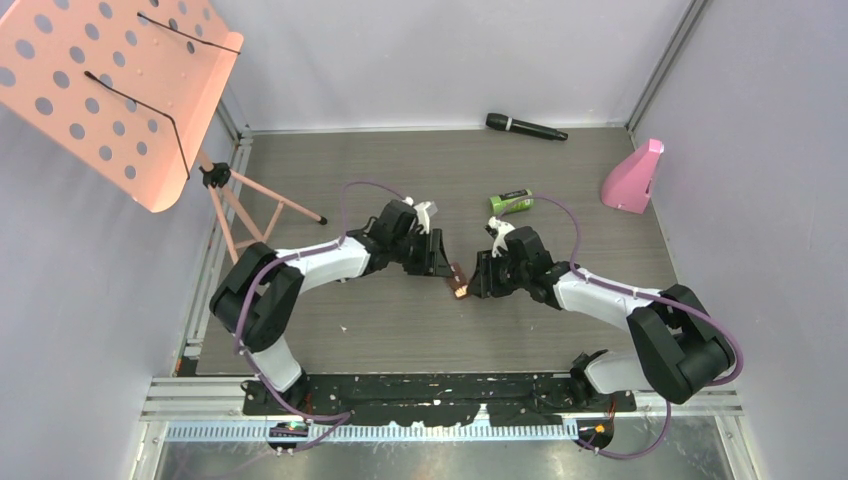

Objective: Sort the pills into containers
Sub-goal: Adjust the pill container at the center of the board.

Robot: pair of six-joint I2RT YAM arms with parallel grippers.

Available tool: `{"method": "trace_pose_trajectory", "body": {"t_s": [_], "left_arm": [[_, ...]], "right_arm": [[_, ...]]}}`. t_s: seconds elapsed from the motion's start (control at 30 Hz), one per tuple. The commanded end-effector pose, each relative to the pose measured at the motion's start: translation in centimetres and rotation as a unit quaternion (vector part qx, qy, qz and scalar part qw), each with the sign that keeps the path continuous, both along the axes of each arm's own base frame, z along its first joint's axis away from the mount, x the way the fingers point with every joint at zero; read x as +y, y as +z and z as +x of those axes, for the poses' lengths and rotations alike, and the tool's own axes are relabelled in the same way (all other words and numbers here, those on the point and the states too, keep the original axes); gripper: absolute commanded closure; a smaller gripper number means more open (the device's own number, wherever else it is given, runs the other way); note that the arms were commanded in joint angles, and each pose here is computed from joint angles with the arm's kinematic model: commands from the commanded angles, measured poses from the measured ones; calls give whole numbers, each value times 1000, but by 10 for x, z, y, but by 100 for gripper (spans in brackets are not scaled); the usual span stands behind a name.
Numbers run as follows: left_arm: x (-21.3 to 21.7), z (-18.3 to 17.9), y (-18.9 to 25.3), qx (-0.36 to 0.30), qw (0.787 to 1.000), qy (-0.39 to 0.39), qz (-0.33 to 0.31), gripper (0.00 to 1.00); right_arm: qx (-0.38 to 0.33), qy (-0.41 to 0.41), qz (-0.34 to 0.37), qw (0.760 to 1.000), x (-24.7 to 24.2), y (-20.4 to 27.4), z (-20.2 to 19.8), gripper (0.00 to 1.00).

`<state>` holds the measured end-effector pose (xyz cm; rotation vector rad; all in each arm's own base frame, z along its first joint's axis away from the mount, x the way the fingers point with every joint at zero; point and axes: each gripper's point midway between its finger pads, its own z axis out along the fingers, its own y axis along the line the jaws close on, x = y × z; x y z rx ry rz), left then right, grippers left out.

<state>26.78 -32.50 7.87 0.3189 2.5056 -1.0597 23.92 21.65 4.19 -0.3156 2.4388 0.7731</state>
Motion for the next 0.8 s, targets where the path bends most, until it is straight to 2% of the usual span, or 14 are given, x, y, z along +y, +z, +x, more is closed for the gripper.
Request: {"method": "trace_pose_trajectory", "body": {"t_s": [0.0,0.1,0.27,0.77], "left_arm": [[-11,6,-9,18,999,32,-5,54],[-8,-1,-24,56,997,58,15,54],[3,-5,-38,74,991,102,46,54],[-16,6,-35,103,980,170,-8,54]], "right_arm": [[0,-7,1,1000,1,2,1,57],[1,-11,-7,1000,-3,-3,0,58],[5,-18,-9,1000,-4,-5,-1,58],[14,-37,4,999,1,-9,-2,58]]}}
